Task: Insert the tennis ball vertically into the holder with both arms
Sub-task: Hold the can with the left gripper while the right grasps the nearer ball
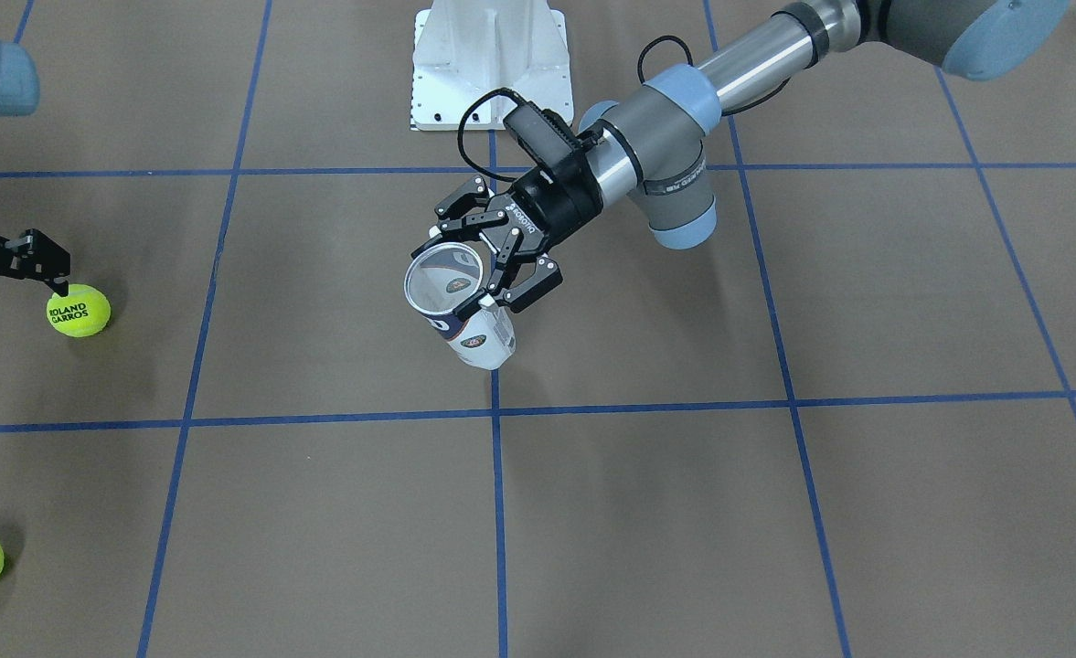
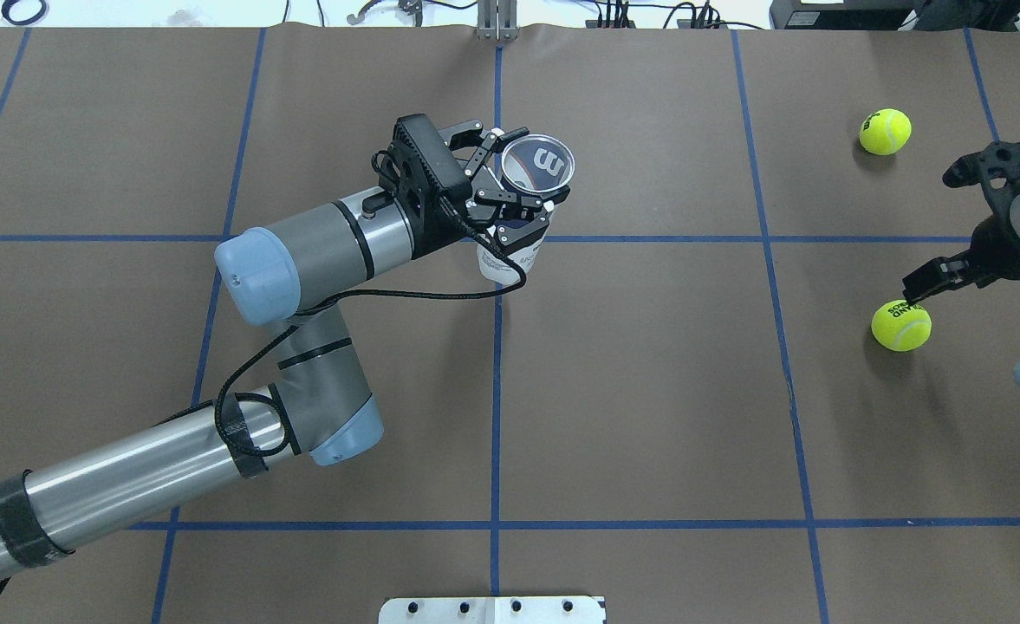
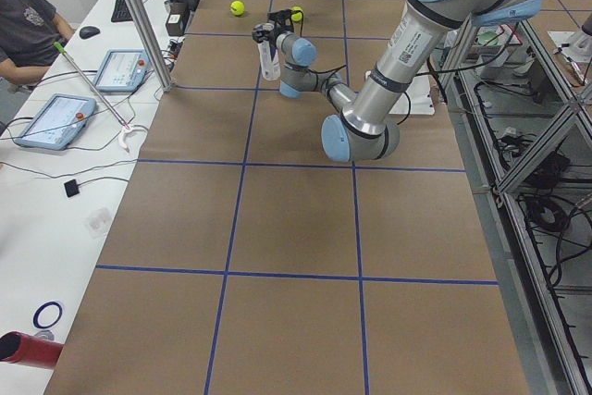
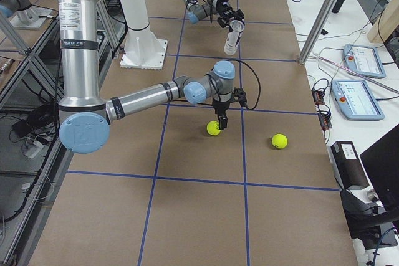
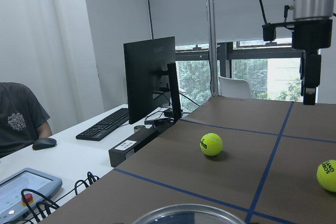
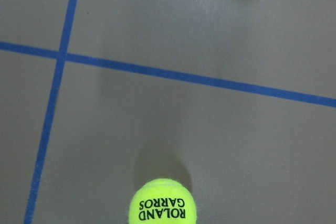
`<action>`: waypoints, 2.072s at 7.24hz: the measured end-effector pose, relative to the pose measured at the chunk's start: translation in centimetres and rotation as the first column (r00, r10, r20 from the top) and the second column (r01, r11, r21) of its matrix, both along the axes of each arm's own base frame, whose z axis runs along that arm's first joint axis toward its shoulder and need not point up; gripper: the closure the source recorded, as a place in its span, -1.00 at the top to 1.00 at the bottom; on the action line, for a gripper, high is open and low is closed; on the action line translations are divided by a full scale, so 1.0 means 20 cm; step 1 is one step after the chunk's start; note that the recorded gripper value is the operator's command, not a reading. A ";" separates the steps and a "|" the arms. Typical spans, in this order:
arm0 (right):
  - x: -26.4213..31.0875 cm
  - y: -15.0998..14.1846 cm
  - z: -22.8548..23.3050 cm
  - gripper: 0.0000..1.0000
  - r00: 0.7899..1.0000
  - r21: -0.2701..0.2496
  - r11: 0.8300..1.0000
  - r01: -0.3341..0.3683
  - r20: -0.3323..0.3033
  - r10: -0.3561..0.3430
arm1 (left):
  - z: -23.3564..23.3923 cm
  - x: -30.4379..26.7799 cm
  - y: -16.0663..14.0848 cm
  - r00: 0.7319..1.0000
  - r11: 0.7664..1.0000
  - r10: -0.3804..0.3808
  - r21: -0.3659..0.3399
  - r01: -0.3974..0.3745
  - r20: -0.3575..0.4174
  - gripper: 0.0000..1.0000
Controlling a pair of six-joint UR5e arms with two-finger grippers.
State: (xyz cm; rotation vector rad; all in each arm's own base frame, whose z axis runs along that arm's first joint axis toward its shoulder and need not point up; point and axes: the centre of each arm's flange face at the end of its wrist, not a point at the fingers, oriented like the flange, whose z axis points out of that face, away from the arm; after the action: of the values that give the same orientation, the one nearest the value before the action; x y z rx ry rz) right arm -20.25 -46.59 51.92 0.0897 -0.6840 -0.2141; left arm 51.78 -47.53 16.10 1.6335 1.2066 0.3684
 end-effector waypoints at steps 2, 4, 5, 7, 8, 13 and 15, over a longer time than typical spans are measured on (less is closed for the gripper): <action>-0.08 0.04 0.07 0.99 0.999 -0.016 0.999 0.029 -0.020 -0.030 | 0.01 0.01 0.00 1.000 1.000 0.000 -0.003 0.000 0.005 0.53; -0.13 0.04 0.09 0.98 0.999 -0.024 0.999 0.037 -0.023 -0.038 | 0.02 0.01 -0.01 1.000 1.000 0.000 -0.005 0.000 0.008 0.54; -0.17 0.03 0.11 0.98 0.999 -0.022 0.999 0.042 -0.020 -0.043 | 0.03 0.02 -0.01 1.000 1.000 0.000 -0.006 0.000 0.011 0.54; -0.23 0.00 0.15 0.98 0.999 -0.011 0.999 0.052 -0.011 -0.052 | 0.04 0.02 -0.01 1.000 1.000 -0.001 -0.008 0.001 0.014 0.55; -0.25 0.00 0.16 0.96 0.998 -0.010 0.998 0.057 -0.010 -0.058 | 0.04 0.02 -0.01 1.000 1.000 -0.001 -0.008 0.001 0.014 0.56; -0.31 -0.02 0.21 -1.00 0.997 -0.020 0.997 0.077 -0.014 -0.078 | 0.05 0.02 -0.01 1.000 1.000 -0.001 -0.009 0.001 0.017 0.59; -0.32 -0.02 0.20 -1.00 0.996 -0.041 0.995 0.091 0.010 -0.091 | 0.06 0.01 -0.01 1.000 1.000 -0.001 -0.010 0.002 0.017 0.59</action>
State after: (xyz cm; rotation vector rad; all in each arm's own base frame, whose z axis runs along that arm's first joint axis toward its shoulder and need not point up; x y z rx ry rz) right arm -26.62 -46.91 55.95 0.0202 -0.7007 -0.2870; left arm 52.05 -47.79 17.29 1.6195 1.1926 0.3740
